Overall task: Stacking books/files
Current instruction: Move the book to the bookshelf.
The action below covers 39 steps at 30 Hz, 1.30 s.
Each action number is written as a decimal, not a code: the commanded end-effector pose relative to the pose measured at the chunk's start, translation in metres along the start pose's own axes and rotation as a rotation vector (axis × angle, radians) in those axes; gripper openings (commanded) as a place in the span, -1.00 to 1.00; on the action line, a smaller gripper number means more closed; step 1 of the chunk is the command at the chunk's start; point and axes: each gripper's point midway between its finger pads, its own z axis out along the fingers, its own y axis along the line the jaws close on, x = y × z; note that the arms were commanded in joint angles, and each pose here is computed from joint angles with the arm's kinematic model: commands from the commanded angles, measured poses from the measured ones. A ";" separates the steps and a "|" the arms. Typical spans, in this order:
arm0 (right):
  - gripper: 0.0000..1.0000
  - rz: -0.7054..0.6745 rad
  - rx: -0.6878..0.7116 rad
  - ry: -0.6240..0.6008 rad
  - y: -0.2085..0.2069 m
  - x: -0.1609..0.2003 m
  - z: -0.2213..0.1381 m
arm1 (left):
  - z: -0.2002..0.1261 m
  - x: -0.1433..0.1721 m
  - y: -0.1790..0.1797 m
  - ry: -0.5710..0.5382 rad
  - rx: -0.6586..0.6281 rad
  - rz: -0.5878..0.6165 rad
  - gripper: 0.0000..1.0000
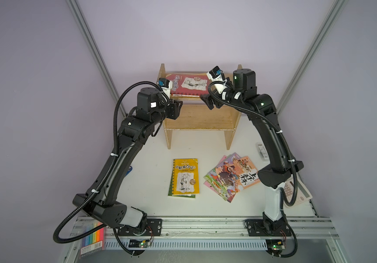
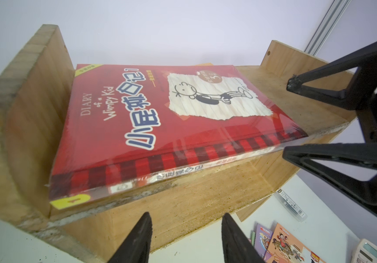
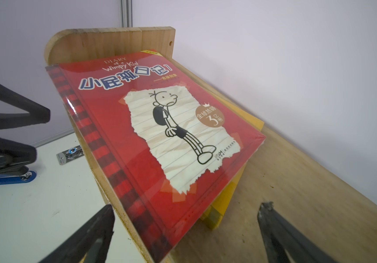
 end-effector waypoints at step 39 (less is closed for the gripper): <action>0.68 0.268 0.054 -0.121 -0.021 -0.031 -0.021 | -0.033 -0.027 0.024 -0.160 -0.048 -0.129 0.04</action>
